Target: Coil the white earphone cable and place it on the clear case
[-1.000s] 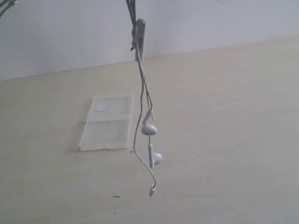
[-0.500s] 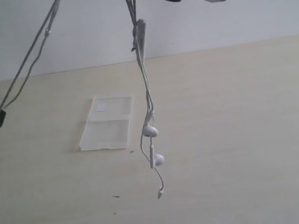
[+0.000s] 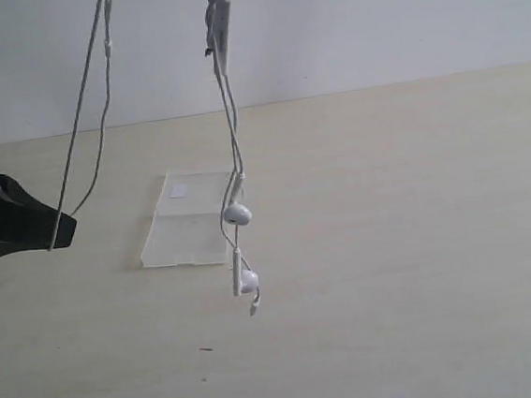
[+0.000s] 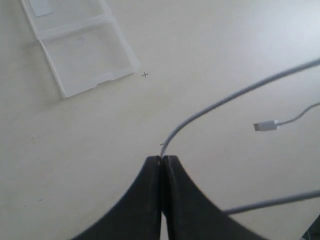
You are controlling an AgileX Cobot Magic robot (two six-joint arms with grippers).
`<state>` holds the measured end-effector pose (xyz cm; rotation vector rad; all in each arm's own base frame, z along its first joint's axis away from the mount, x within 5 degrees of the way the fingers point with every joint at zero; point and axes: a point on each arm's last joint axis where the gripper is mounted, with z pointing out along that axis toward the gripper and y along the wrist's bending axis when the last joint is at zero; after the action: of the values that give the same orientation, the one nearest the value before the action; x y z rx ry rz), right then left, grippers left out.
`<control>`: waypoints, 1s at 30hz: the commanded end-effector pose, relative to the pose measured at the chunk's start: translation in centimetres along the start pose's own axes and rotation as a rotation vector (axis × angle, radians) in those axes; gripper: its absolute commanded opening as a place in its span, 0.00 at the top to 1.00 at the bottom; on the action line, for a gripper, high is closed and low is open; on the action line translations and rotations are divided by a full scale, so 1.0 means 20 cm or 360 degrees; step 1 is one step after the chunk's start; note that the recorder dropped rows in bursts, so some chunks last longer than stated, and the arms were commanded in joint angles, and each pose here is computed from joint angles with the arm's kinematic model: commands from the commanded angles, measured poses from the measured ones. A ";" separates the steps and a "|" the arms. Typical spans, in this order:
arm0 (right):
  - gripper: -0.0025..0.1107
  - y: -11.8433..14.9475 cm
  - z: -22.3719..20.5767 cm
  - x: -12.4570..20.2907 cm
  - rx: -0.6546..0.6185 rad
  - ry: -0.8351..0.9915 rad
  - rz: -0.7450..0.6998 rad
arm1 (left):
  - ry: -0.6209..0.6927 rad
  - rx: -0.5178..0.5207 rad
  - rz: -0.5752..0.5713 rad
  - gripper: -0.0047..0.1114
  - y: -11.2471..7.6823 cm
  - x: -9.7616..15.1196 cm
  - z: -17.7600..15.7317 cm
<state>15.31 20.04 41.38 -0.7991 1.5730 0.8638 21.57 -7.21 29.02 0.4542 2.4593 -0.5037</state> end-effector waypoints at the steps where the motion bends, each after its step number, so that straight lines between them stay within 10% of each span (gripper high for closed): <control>1: 0.98 -0.02 0.00 -0.04 0.0056 -0.0071 -0.0004 | 0.0009 0.0037 0.0005 0.84 -0.01 0.01 0.01; 8: 0.98 -0.02 0.00 -0.04 0.0058 -0.0069 -0.0027 | 0.0016 0.0073 0.0018 0.36 -0.02 0.02 0.01; 30: 0.98 -0.04 0.08 0.02 0.0080 0.0017 -0.0094 | -0.0359 0.0051 0.0416 0.24 -0.15 0.02 -0.31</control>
<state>16.44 20.78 40.68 -0.8166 1.5709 0.7870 17.24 -6.80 33.53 0.6624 2.2142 -0.4513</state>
